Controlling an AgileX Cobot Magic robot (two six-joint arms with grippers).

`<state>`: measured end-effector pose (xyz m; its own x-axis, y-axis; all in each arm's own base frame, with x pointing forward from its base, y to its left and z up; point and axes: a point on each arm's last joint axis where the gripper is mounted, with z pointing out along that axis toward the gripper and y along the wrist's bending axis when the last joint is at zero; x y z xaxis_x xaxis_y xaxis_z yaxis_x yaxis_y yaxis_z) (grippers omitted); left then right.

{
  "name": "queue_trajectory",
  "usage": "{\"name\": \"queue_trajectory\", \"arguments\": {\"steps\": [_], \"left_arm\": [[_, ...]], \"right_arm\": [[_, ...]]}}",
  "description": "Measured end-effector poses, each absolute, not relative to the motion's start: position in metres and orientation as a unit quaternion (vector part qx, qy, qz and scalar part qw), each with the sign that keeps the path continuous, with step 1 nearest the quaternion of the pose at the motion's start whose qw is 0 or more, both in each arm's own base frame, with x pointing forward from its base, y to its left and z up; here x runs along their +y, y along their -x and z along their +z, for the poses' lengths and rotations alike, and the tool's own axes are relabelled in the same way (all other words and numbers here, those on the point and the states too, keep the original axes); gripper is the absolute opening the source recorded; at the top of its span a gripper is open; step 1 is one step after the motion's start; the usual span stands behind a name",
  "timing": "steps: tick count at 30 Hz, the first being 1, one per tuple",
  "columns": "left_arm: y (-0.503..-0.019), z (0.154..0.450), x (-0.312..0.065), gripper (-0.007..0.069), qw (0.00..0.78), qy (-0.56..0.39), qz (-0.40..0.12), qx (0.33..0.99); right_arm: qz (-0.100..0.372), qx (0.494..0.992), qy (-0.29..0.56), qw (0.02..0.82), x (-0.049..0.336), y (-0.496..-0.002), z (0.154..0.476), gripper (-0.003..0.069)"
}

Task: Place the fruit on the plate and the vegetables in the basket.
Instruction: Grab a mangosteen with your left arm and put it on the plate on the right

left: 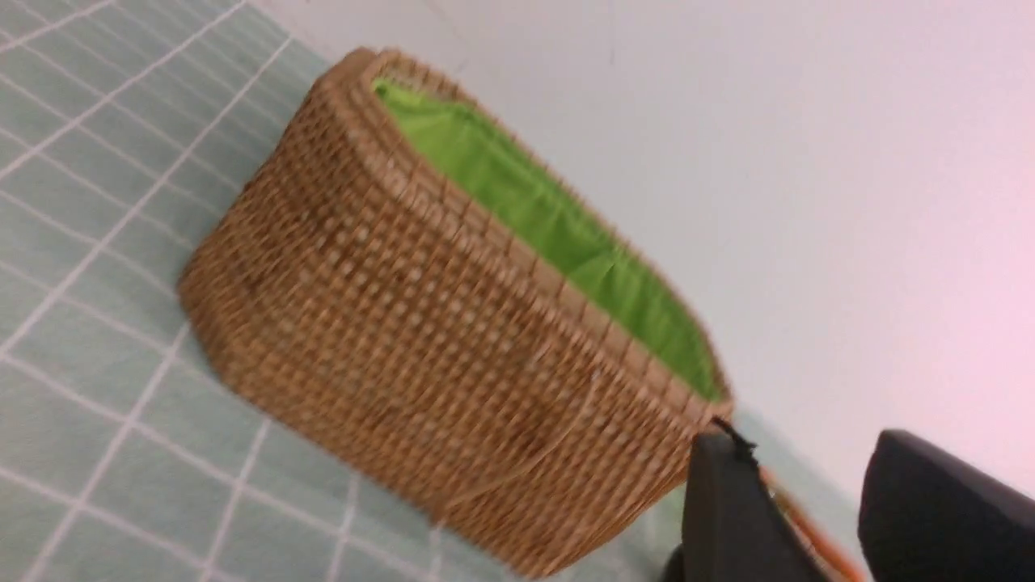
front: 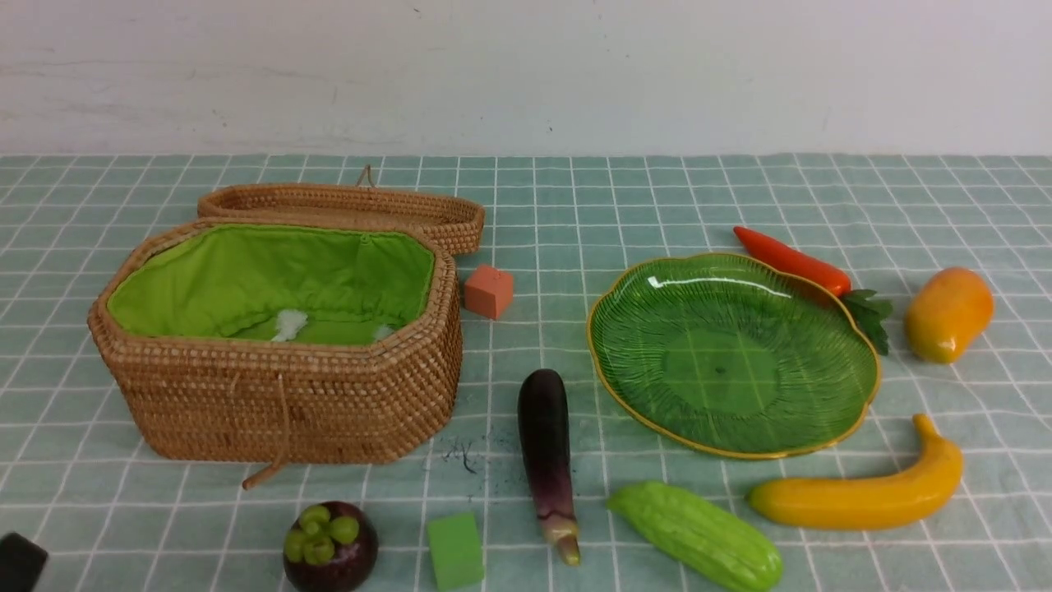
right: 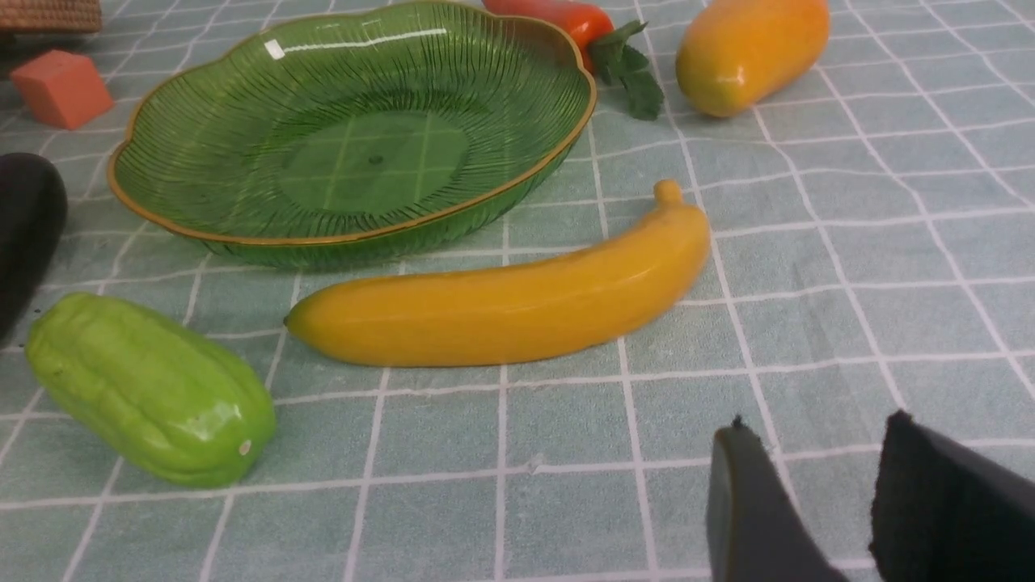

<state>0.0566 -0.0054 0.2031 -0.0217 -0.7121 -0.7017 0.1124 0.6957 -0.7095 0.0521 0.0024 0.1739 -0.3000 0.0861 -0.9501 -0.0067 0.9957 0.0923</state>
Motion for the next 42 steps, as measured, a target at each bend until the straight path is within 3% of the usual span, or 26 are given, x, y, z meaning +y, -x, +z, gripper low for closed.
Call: {"name": "queue_trajectory", "arguments": {"steps": [3,6,7,10,14,18,22,26,31,35,40,42], "left_arm": [[-0.056,0.206,-0.003,0.0227,0.650,0.279,-0.357,0.610],[-0.057,0.206,-0.003,0.0190,0.646,0.285,-0.363,0.608],[-0.057,0.204,-0.005,0.0123,0.636,0.285,-0.365,0.618],[-0.057,0.207,-0.009,0.0011,0.610,0.276,-0.366,0.646],[-0.060,0.232,-0.017,-0.0013,0.579,0.228,-0.340,0.705],[-0.065,0.260,-0.027,-0.0013,0.529,0.144,-0.297,0.782],[-0.080,0.275,-0.036,-0.0013,0.421,0.050,-0.247,0.871],[-0.099,0.274,-0.040,-0.0013,0.341,0.012,-0.221,0.914],[-0.117,0.274,-0.043,-0.0013,0.292,-0.011,-0.208,0.934],[-0.141,0.275,-0.056,-0.0013,0.249,-0.086,-0.174,0.949],[-0.173,0.262,-0.078,-0.0013,0.189,-0.146,-0.109,0.965],[-0.181,0.260,-0.084,-0.0013,0.188,-0.160,-0.096,0.964]], "right_arm": [[0.039,0.805,-0.025,0.591,0.002,-0.052,0.174,0.0240],[0.039,0.805,-0.025,0.591,0.002,-0.052,0.174,0.0240],[0.039,0.805,-0.025,0.591,0.002,-0.052,0.174,0.0240],[0.039,0.805,-0.025,0.591,0.002,-0.052,0.174,0.0240],[0.043,0.797,-0.029,0.602,0.002,-0.053,0.175,0.0240],[0.138,0.762,-0.114,0.622,0.006,-0.055,0.181,0.0241],[0.279,0.686,-0.242,0.626,0.007,-0.056,0.193,0.0241],[0.323,0.679,-0.270,0.601,0.010,-0.055,0.197,0.0241],[0.335,0.735,-0.183,0.560,0.023,-0.043,0.235,0.0241],[0.302,0.802,0.004,0.516,0.036,-0.024,0.308,0.0241],[0.256,0.819,0.182,0.479,0.042,-0.006,0.372,0.0241],[0.246,0.816,0.209,0.479,0.042,-0.002,0.381,0.0241]]}}
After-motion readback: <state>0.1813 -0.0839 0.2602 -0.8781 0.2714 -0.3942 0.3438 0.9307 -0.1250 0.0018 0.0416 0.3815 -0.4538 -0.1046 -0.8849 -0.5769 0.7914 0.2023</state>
